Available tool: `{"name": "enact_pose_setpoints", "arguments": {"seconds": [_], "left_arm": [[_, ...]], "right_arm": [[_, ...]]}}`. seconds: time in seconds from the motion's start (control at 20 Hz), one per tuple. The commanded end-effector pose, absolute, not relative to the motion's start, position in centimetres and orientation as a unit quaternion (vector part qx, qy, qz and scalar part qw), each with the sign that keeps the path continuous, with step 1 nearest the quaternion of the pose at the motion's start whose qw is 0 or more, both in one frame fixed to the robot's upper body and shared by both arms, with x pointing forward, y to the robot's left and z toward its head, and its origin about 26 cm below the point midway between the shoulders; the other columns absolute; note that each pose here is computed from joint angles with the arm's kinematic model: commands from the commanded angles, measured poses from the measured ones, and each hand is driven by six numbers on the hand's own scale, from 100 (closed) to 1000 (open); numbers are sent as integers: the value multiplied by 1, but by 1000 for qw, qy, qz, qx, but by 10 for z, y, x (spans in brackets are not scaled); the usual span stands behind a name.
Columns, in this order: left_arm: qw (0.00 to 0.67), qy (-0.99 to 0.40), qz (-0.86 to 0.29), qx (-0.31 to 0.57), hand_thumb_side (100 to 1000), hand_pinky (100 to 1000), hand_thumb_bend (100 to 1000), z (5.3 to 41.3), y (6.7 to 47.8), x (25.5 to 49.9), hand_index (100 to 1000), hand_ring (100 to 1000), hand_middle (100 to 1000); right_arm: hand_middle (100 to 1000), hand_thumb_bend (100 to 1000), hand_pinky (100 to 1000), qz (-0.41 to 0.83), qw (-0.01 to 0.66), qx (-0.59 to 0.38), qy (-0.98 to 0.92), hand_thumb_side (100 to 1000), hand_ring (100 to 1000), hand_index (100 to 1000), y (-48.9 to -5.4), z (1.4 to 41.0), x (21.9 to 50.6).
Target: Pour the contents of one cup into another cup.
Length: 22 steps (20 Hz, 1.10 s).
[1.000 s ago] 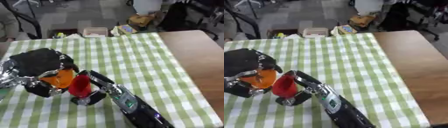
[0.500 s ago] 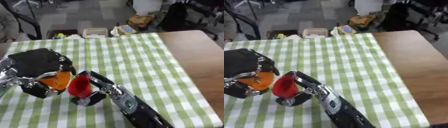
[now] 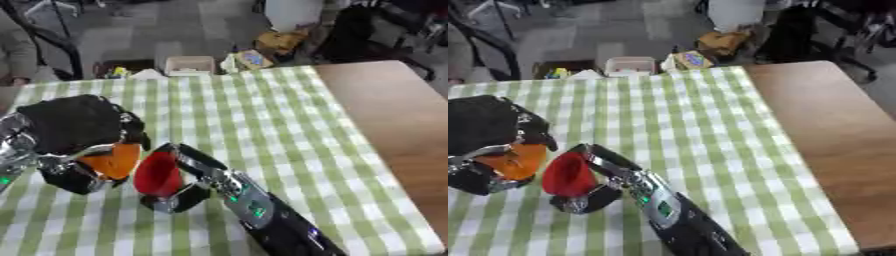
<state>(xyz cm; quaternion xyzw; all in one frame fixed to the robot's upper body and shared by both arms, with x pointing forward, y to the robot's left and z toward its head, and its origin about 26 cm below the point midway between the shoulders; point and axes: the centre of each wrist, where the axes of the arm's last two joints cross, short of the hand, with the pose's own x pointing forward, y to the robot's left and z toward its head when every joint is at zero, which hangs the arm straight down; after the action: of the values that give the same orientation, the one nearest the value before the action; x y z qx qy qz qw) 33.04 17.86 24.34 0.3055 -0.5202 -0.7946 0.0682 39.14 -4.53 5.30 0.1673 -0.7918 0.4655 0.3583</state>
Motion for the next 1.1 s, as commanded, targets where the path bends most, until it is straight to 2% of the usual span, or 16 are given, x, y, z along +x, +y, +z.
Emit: {"name": "enact_pose_setpoints", "arguments": {"seconds": [0.05, 1.1], "left_arm": [[51, -514, -794, 321, 132, 371, 229, 254, 178, 329, 758, 334, 328], [30, -507, -800, 321, 131, 376, 247, 255, 169, 333, 750, 336, 328]], "right_arm": [[228, 100, 482, 463, 346, 178, -796, 100, 251, 494, -37, 61, 390], [250, 100, 504, 465, 346, 178, -795, 100, 276, 510, -37, 61, 391]]}}
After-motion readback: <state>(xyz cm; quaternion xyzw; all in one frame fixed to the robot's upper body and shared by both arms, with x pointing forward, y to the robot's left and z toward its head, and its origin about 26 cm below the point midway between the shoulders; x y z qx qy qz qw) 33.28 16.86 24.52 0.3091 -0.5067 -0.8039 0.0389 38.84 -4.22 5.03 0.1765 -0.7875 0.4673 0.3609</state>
